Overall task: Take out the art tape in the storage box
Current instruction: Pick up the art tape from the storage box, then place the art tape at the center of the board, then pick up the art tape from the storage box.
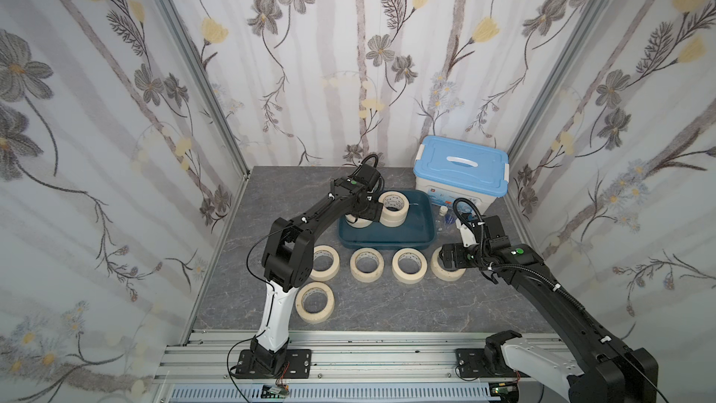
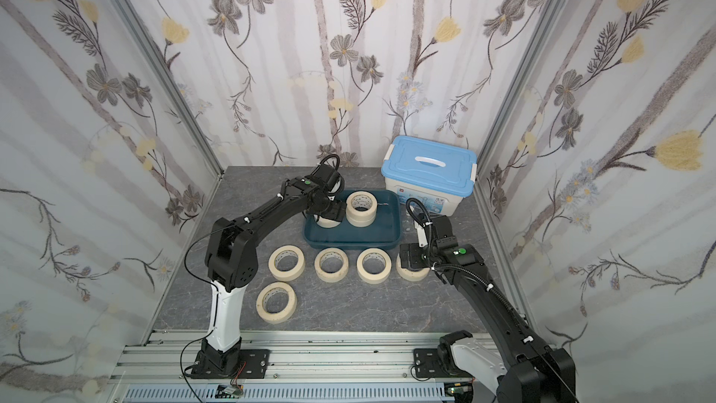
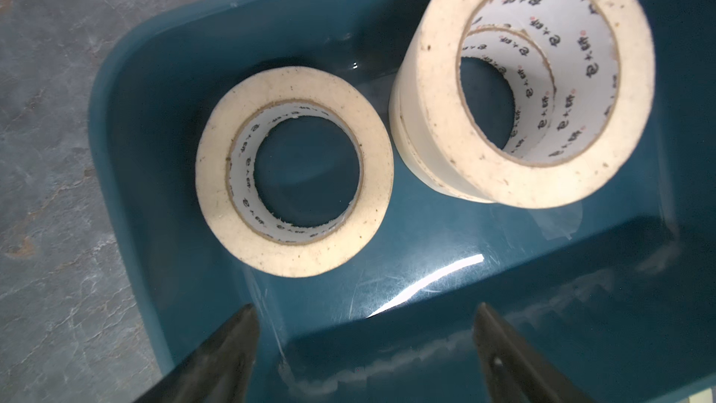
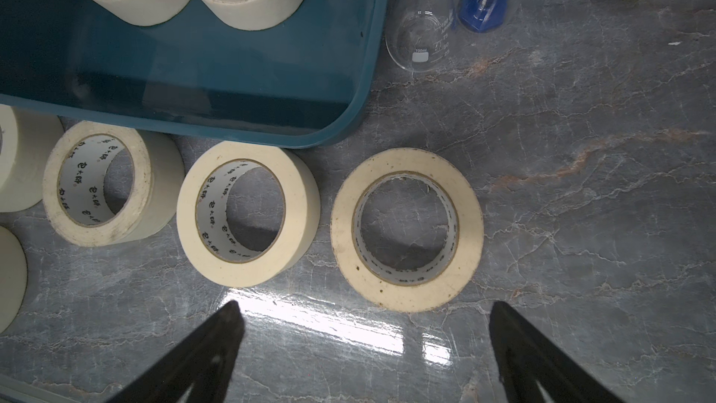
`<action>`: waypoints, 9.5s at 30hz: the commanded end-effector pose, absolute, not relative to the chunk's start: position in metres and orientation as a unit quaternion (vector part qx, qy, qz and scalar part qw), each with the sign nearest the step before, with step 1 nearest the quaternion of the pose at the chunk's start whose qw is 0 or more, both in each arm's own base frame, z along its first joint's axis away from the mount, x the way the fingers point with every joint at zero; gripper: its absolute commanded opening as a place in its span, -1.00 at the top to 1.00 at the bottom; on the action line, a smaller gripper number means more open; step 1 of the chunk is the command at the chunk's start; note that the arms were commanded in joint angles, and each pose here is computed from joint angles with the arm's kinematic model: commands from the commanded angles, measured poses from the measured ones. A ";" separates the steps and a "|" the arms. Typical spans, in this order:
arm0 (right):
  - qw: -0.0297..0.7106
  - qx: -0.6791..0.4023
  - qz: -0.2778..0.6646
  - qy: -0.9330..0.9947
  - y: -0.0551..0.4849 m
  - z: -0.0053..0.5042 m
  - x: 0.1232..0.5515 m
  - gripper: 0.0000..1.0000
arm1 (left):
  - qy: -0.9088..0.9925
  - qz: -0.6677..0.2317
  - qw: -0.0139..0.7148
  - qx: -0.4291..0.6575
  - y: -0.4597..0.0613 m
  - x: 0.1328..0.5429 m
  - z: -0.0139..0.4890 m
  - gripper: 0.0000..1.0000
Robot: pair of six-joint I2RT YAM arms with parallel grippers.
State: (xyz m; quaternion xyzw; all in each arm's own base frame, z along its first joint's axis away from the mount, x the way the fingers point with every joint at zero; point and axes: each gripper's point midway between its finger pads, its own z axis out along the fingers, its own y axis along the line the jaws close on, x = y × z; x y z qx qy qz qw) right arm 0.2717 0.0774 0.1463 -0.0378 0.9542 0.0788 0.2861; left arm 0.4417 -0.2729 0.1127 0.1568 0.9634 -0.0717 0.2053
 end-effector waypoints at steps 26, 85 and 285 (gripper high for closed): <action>0.290 -0.025 0.074 0.954 0.073 0.144 0.269 -1.00 | 0.968 -0.068 0.136 0.197 -0.289 0.481 0.056 -0.15; 0.297 -0.022 0.083 0.951 0.074 0.150 0.268 -1.00 | 0.958 -0.102 0.184 0.196 -0.295 0.453 0.141 0.66; 0.264 -0.044 0.093 0.959 0.193 0.123 0.501 -0.50 | 0.928 -0.040 0.371 0.004 -0.185 0.281 0.181 -1.00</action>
